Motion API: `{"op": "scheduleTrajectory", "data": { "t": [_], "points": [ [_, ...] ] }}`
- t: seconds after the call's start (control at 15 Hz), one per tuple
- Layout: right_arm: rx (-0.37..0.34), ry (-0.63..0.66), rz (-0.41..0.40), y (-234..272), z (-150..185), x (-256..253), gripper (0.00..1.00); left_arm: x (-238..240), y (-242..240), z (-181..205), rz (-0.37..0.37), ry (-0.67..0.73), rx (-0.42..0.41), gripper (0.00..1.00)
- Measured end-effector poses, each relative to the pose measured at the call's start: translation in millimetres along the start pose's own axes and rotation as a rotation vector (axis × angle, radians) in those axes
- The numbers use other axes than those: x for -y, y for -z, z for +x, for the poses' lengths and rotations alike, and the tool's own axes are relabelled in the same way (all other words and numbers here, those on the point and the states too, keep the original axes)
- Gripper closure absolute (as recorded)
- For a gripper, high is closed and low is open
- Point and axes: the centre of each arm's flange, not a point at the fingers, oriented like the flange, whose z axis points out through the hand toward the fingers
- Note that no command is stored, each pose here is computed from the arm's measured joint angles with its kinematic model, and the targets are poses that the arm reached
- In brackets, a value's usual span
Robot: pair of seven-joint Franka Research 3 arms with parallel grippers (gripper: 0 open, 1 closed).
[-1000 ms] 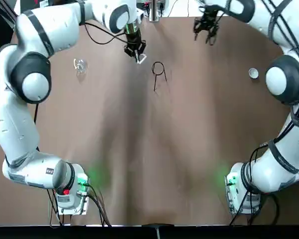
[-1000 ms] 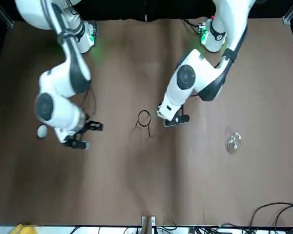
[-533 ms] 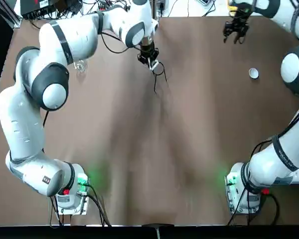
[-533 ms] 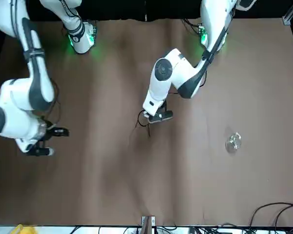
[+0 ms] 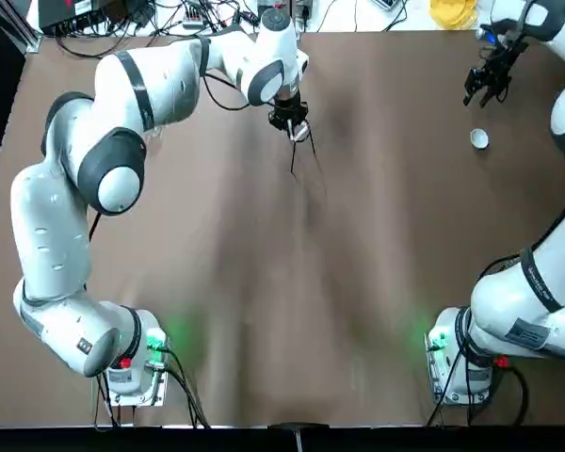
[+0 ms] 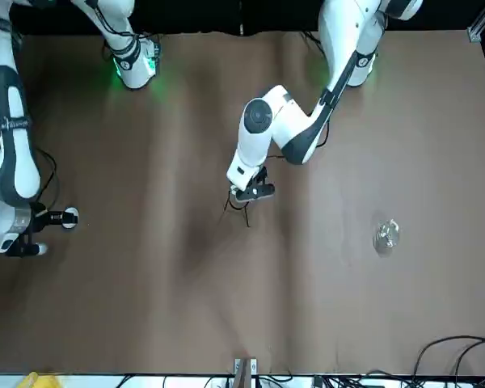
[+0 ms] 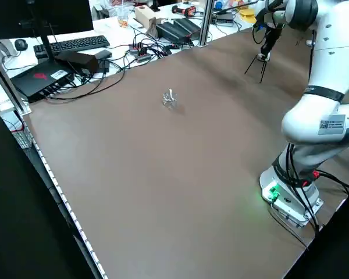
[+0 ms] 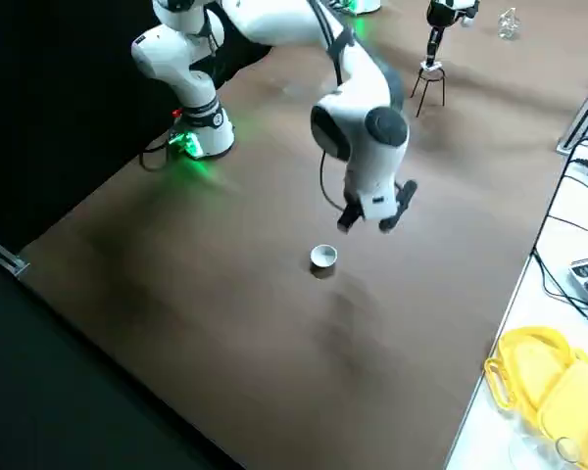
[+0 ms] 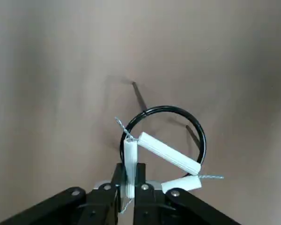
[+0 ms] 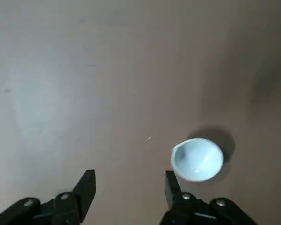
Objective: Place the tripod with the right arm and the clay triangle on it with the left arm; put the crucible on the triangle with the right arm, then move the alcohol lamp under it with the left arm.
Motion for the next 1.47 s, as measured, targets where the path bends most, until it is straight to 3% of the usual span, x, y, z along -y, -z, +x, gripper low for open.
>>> {"op": "scheduleTrajectory", "data": {
  "t": [0.2,0.33,0.47,0.6,0.73,1.07,1.13,1.27,1.33,1.47],
  "points": [
    [-0.054,-0.046,-0.009,-13,2,-34,0.34,-1,-2,2,-0.012,0.001,-0.008,0.86],
    [-0.063,-0.071,-0.007,-16,-1,-51,0.39,-2,-3,3,-0.020,0.002,-0.012,0.75],
    [-0.068,-0.090,-0.003,-15,-6,-65,0.43,-2,-4,3,-0.021,0.003,-0.012,0.74],
    [-0.066,-0.079,0.001,-18,-9,-76,0.46,-2,-3,4,-0.023,0.004,-0.014,0.59],
    [-0.056,-0.065,0.006,-25,-12,-85,0.46,-3,2,8,-0.033,0.008,-0.023,0.57],
    [-0.028,-0.051,0.022,-47,-17,-100,0.50,4,54,36,-0.090,0.077,-0.080,0.15],
    [-0.022,-0.040,0.025,-51,-17,-102,0.50,14,72,46,-0.086,0.099,-0.091,0.08],
    [-0.011,-0.030,0.030,-58,-19,-103,0.51,48,105,75,-0.055,0.153,-0.102,0.06],
    [-0.003,-0.026,0.034,-63,-21,-105,0.52,96,135,109,-0.012,0.158,-0.104,0.01],
    [0.005,-0.027,0.039,-69,-22,-108,0.52,147,153,138,0.041,0.126,-0.081,0.01]
  ]
}}
